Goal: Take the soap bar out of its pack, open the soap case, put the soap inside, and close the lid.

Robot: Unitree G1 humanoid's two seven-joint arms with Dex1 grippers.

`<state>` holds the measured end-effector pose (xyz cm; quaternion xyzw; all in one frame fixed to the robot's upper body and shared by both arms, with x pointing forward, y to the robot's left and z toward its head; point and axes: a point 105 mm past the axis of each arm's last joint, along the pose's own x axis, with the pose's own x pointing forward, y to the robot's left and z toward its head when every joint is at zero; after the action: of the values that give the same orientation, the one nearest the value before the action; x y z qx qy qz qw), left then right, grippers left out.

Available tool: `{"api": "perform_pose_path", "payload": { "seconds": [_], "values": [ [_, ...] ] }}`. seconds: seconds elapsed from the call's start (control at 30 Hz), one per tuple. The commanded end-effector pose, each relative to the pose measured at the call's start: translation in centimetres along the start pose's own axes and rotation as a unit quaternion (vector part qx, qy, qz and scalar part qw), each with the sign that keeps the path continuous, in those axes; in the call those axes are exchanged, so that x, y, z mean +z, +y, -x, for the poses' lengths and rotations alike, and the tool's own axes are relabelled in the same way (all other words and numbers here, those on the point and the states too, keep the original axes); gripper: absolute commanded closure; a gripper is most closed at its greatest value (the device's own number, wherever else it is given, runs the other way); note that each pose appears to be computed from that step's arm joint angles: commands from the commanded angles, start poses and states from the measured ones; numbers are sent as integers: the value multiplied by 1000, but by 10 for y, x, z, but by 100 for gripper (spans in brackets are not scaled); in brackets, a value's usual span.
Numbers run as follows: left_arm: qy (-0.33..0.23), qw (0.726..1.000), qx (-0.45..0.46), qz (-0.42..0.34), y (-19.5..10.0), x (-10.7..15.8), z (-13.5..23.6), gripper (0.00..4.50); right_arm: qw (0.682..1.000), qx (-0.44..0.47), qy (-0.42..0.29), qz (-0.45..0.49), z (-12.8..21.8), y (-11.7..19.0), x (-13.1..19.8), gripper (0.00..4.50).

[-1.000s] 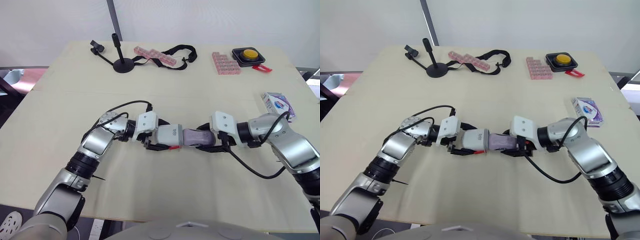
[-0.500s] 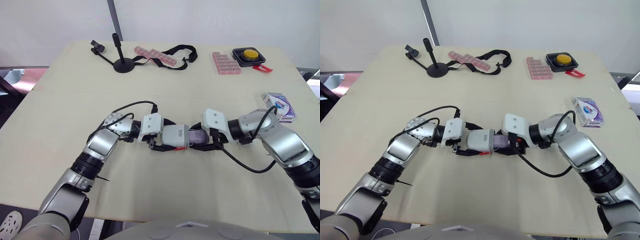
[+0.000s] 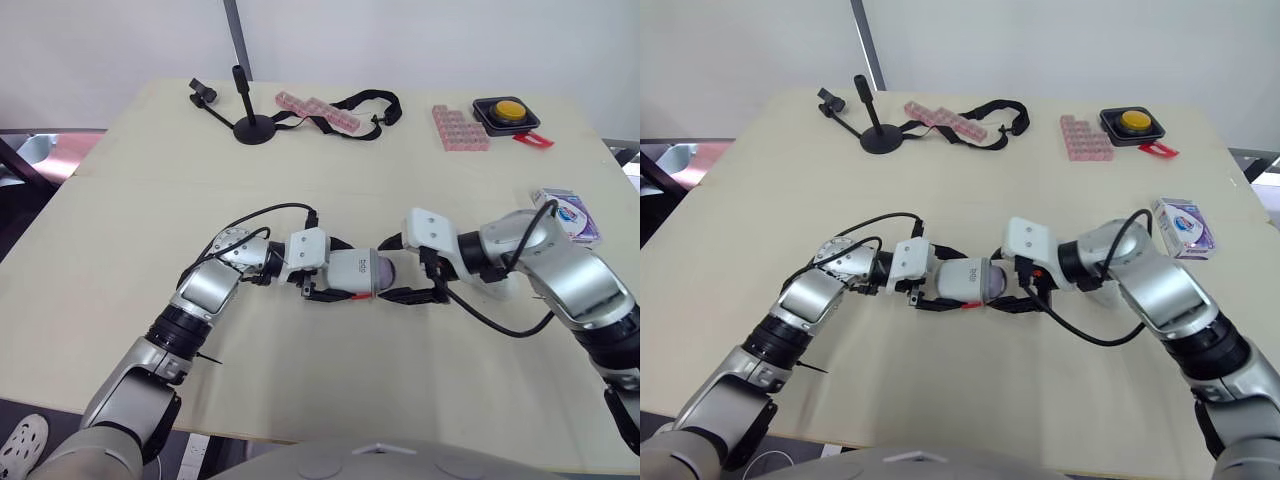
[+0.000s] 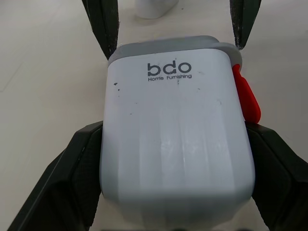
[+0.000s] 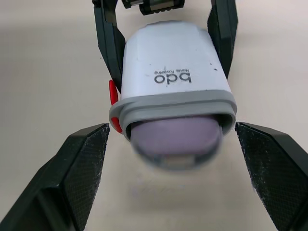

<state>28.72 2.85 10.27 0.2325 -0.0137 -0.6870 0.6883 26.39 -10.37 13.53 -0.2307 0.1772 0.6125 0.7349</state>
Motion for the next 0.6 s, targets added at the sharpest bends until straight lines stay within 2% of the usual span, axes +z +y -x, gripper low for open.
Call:
{"api": "perform_pose_path", "payload": {
  "seconds": [0.03,0.13,0.17,0.3,0.43,0.5,0.6],
  "values": [
    [-11,1000,13,-22,7,9,4,102,999,-30,-22,3,21,-7,4,4],
    [-11,1000,14,-23,9,9,5,102,999,-40,-24,-8,31,-9,-6,4],
    [-12,1000,15,-24,10,10,5,102,999,-42,-25,-5,32,-9,-10,28],
    [-13,999,17,-26,12,11,6,102,999,-40,-36,-2,28,-6,-18,150],
    [-14,999,17,-27,12,11,5,102,996,-59,8,63,11,-6,-38,278],
    [-14,999,14,-28,10,11,5,102,995,-74,-17,59,4,-8,-32,348],
    [-15,999,11,-28,9,11,4,102,994,-71,-10,79,-3,-6,-32,447]
  ]
}}
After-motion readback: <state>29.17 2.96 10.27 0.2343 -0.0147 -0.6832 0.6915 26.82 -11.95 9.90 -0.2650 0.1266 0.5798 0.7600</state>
